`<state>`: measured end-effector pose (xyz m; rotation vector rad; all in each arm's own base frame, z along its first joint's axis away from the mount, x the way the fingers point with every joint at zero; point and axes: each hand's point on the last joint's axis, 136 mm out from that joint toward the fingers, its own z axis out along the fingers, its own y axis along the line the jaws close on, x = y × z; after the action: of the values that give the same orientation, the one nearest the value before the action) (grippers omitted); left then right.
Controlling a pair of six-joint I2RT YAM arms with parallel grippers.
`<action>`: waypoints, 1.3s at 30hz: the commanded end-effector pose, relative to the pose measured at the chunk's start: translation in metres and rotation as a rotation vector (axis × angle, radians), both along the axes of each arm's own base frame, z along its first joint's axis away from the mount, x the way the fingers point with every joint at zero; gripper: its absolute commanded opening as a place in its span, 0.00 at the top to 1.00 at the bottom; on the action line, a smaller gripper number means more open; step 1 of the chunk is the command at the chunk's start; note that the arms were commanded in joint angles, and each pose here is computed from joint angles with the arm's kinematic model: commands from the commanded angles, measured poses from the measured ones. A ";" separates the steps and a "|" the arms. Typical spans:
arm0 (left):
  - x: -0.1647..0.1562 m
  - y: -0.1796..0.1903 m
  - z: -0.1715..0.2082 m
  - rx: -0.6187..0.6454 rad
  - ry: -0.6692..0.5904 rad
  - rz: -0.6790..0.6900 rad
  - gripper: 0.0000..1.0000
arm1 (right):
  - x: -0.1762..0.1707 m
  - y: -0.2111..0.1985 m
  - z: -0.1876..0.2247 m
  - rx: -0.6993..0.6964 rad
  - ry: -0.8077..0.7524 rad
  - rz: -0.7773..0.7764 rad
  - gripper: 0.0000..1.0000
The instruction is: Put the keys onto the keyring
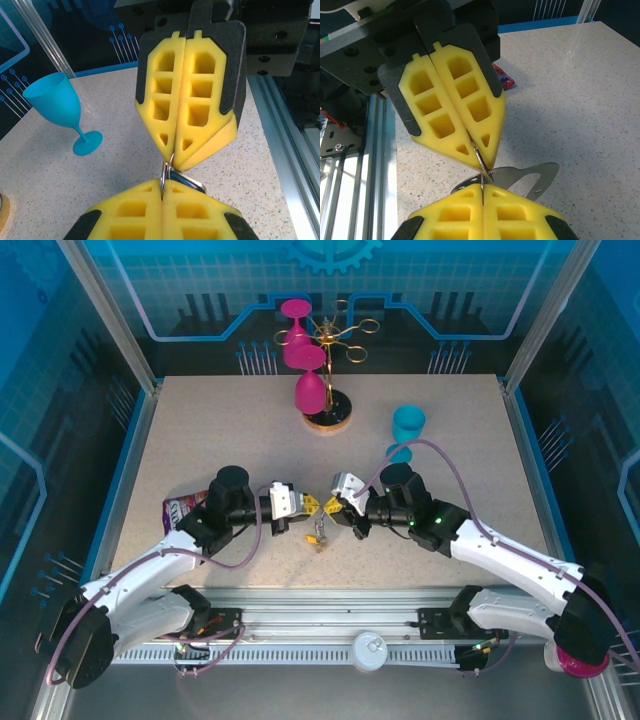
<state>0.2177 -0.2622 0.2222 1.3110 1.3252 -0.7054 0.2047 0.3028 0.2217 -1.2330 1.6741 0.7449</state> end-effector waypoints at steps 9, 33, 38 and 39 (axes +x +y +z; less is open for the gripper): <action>-0.006 -0.001 0.005 -0.008 -0.042 -0.016 1.00 | 0.016 0.007 0.025 0.066 -0.069 -0.078 1.00; 0.008 0.003 0.014 -0.026 -0.031 0.072 1.00 | 0.045 0.001 0.022 0.117 -0.042 -0.333 1.00; 0.011 0.004 0.016 -0.031 -0.060 0.095 1.00 | 0.050 0.006 0.023 0.144 0.013 -0.382 1.00; 0.012 0.005 0.017 -0.031 -0.065 0.098 1.00 | 0.050 0.006 0.024 0.152 0.021 -0.386 1.00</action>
<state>0.2419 -0.2524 0.2236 1.2107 1.4009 -0.5776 0.2361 0.3103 0.2242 -0.9205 1.7807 0.6456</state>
